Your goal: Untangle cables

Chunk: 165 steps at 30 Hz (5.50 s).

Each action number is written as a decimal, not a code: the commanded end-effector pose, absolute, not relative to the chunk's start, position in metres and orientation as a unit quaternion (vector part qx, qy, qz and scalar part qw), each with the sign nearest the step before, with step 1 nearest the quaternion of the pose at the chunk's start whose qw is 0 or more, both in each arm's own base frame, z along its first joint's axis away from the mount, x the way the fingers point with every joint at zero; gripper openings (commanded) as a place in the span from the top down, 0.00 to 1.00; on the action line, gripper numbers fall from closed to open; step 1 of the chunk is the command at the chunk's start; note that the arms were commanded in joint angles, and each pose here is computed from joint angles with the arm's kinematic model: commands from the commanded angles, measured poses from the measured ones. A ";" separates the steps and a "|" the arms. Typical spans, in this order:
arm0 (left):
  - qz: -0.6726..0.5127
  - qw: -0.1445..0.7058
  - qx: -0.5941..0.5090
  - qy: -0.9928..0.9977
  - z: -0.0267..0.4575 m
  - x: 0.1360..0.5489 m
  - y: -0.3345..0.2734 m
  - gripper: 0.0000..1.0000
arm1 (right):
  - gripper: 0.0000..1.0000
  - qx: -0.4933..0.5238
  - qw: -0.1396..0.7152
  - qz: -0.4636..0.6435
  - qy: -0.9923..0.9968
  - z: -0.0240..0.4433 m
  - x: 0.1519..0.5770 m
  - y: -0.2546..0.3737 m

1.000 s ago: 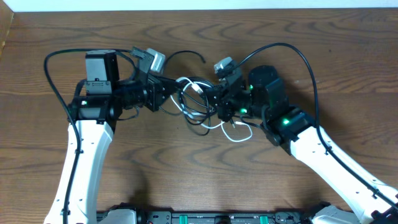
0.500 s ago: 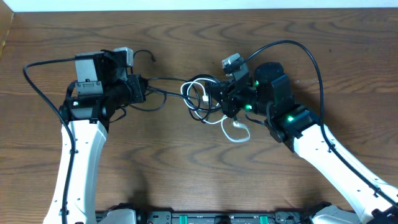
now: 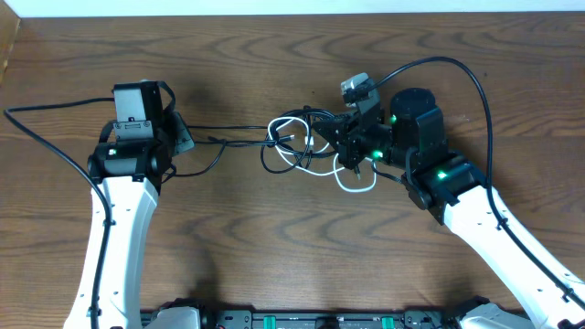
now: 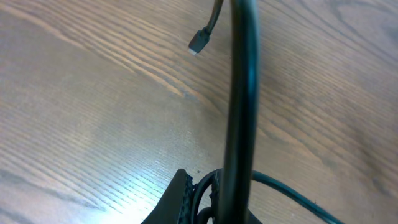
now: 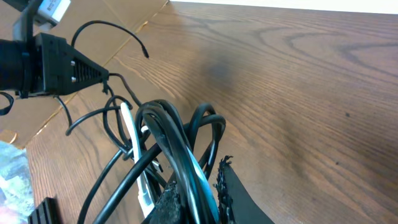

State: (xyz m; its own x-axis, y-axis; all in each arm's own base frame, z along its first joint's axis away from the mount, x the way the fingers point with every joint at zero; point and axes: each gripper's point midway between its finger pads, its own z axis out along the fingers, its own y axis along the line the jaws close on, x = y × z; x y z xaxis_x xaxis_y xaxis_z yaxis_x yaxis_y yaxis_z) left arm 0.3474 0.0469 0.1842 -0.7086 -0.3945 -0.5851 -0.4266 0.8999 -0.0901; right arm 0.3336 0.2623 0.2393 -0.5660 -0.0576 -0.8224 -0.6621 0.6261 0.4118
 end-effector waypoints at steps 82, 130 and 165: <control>-0.305 0.413 0.365 0.777 0.251 0.327 -0.137 0.06 | 0.99 -0.262 0.459 0.524 0.668 0.340 0.320 0.257; -0.070 0.377 0.162 0.909 0.212 0.370 -0.046 0.92 | 0.99 -0.184 0.451 0.530 0.695 0.339 0.344 0.222; -0.251 0.390 0.200 0.863 0.237 0.357 -0.101 0.57 | 0.99 -0.011 0.397 0.537 0.744 0.318 0.375 0.172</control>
State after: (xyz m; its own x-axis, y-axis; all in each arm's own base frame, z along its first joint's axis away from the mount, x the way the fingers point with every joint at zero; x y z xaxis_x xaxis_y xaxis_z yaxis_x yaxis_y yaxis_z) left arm 0.3692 -0.0624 0.2128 -0.6925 0.1105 -0.7129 0.3321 0.9261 -0.1790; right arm 0.3778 0.1722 0.2951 -0.6494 0.3180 -0.6907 -0.5009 0.5045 0.7033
